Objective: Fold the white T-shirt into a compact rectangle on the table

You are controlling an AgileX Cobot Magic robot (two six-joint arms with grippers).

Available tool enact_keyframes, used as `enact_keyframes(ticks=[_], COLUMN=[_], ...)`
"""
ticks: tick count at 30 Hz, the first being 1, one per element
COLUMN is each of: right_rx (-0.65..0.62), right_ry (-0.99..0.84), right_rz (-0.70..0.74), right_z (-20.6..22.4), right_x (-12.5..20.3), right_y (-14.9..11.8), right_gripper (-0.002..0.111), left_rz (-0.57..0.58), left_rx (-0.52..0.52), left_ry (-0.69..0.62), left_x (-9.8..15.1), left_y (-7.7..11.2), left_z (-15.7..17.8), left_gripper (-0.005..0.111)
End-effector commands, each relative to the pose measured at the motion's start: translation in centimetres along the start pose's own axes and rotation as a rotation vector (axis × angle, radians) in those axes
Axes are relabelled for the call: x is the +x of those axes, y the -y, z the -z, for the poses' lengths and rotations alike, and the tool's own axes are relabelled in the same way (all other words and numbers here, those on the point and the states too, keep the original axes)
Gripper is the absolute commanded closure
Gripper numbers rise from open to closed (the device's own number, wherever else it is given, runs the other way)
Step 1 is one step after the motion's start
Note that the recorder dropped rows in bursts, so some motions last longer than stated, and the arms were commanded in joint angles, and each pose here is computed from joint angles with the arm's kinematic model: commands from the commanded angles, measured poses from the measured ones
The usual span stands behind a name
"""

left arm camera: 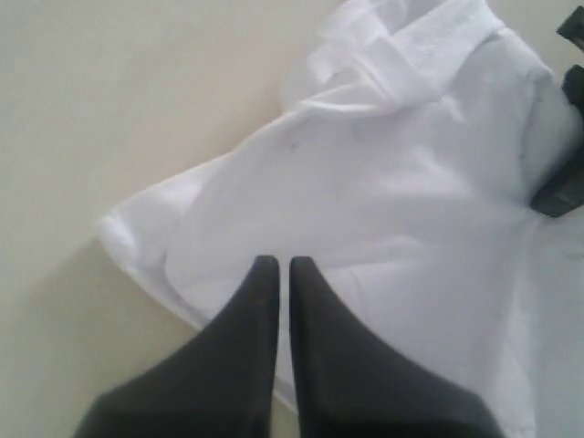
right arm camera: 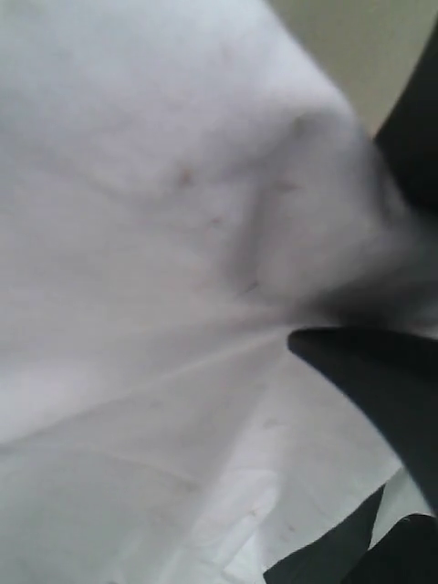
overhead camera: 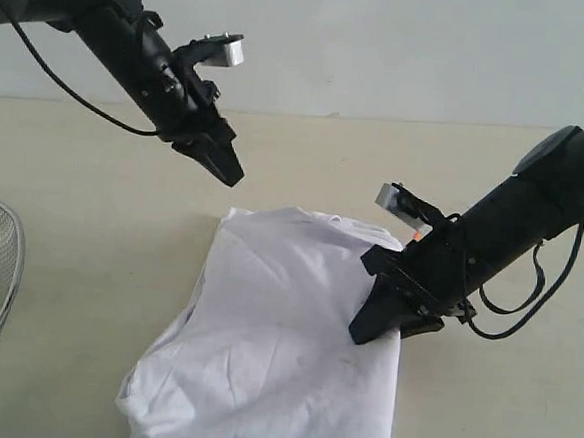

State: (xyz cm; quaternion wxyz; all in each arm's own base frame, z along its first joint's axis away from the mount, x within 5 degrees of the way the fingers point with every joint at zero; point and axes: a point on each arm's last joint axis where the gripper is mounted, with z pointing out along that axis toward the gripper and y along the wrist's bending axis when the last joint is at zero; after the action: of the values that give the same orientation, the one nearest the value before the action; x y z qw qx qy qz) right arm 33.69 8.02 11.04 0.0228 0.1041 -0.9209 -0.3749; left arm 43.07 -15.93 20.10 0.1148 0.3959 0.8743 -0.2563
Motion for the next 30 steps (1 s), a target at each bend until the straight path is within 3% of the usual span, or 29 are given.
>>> enact_keyframes(ticks=[1, 3, 11, 22, 30], right_rx=[0.016, 0.013, 0.009, 0.048, 0.031], right_ry=[0.021, 0.018, 0.014, 0.062, 0.137], right_rz=[-0.024, -0.029, -0.057, -0.174, -0.23], right_z=[0.5, 0.5, 0.4, 0.3, -1.1], right_x=[-0.2, -0.1, 0.0, -0.5, -0.8], right_y=[-0.2, -0.3, -0.3, 0.2, -0.5], right_gripper=[0.051, 0.046, 0.048, 0.048, 0.048], left_rz=[0.009, -0.004, -0.02, -0.011, 0.003], left_rx=[0.015, 0.011, -0.015, 0.023, 0.041], left_ry=[-0.002, -0.043, -0.248, -0.303, -0.344], left_x=[-0.2, 0.0, 2.7, 3.4, 4.1], left_y=[0.8, 1.3, 2.4, 3.4, 2.9], left_z=[0.5, -0.3, -3.5, -5.6, -7.4], left_gripper=[0.102, 0.102, 0.102, 0.102, 0.102])
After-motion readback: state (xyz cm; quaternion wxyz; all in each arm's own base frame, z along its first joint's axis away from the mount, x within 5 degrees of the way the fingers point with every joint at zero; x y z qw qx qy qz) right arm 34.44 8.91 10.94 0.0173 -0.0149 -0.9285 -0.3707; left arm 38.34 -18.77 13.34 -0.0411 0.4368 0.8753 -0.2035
